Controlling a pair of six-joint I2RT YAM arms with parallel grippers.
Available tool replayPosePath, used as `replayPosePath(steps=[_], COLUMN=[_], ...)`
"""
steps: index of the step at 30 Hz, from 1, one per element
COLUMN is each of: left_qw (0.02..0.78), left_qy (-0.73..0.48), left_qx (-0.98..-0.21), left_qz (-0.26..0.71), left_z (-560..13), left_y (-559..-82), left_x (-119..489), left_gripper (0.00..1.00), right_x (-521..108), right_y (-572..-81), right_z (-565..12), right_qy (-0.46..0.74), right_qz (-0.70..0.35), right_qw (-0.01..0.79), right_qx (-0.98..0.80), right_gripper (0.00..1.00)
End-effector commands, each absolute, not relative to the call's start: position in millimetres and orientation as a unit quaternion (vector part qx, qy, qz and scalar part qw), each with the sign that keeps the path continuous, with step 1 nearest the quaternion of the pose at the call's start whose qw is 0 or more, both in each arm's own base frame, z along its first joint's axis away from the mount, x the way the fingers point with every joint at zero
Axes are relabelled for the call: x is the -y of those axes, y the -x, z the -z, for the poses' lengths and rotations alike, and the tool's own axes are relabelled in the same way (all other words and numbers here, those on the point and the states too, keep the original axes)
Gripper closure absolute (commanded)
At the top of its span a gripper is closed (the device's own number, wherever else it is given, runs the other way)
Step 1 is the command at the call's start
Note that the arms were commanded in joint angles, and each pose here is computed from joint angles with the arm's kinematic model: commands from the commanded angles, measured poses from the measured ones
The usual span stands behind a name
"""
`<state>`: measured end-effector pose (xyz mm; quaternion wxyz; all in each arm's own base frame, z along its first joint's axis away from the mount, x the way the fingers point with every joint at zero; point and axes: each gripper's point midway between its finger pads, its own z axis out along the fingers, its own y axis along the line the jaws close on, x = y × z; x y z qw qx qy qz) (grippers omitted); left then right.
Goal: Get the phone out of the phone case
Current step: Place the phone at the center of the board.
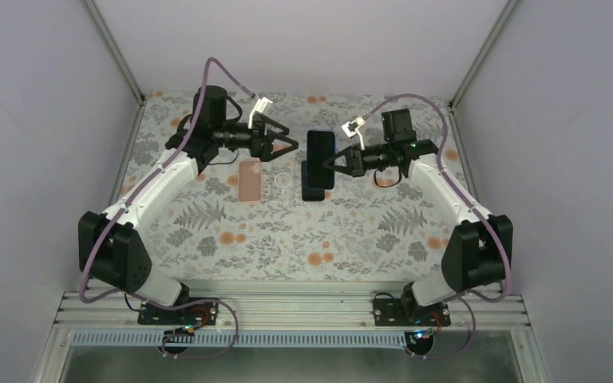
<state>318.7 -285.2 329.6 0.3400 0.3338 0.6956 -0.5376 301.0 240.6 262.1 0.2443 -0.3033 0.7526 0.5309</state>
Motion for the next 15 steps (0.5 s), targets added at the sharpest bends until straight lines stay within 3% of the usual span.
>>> replayPosePath(steps=[1,15], left_qw=[0.373,0.383], left_qy=[-0.310,-0.295], left_qx=[-0.712,-0.723], left_qz=[0.507,0.494], left_z=[-332.3,-326.4], left_y=[-338.5,-345.0], left_x=[269.5,259.6], left_gripper=[0.00,0.00], right_x=[-223.0,-178.6], right_y=[-309.7,-350.7], right_z=[-239.1,-142.5], right_qy=[0.292,0.209], right_qz=[-0.498,-0.440], right_qw=[0.236,0.150], right_qx=[-0.782,-0.861], right_gripper=[0.96,0.96])
